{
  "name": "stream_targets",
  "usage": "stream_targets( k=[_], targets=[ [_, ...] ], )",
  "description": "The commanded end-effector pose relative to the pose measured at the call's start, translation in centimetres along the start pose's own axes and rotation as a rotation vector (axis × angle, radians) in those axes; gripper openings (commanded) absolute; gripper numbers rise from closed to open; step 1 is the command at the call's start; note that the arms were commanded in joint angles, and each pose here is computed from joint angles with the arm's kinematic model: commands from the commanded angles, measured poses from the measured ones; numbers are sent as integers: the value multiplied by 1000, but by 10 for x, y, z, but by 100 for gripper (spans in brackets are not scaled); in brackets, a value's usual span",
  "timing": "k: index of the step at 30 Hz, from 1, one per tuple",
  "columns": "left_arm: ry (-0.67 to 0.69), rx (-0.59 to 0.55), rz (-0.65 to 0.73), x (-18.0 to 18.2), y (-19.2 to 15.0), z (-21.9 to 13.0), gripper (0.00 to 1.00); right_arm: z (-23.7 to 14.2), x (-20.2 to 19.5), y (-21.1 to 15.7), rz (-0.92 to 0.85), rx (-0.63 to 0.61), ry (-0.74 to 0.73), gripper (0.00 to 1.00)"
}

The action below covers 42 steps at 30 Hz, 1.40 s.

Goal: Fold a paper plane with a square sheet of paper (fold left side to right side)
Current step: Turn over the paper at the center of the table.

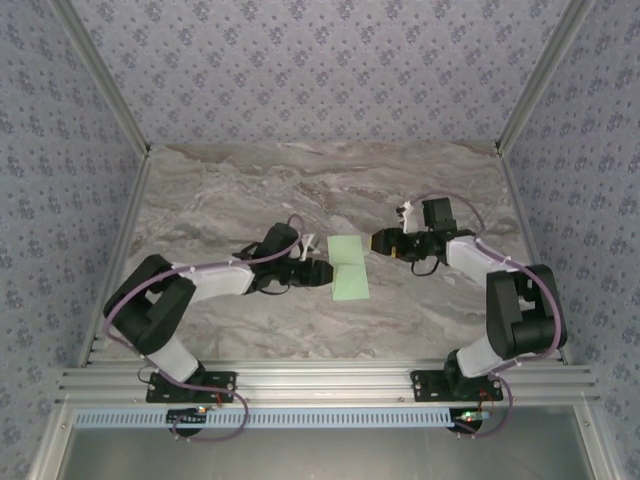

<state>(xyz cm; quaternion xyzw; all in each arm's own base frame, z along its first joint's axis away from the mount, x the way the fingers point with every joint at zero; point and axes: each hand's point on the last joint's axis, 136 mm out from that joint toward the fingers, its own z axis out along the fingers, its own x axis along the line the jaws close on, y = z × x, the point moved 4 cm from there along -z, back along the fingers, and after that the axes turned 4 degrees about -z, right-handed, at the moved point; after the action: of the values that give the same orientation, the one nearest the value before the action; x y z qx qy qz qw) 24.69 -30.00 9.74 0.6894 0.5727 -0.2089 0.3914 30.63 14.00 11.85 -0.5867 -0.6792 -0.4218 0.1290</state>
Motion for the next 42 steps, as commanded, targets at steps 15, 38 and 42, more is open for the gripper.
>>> stream_targets(
  k=[15,38,42],
  targets=[
    [77,-72,48,9,33,27,14,3,4,-51,74,62,65,61],
    [102,-120,58,9,30,3,16,77,31,-29,68,159,148,28],
    [88,-181,35,6,36,-23,39,67,39,-18,22,126,175,1]
  ],
)
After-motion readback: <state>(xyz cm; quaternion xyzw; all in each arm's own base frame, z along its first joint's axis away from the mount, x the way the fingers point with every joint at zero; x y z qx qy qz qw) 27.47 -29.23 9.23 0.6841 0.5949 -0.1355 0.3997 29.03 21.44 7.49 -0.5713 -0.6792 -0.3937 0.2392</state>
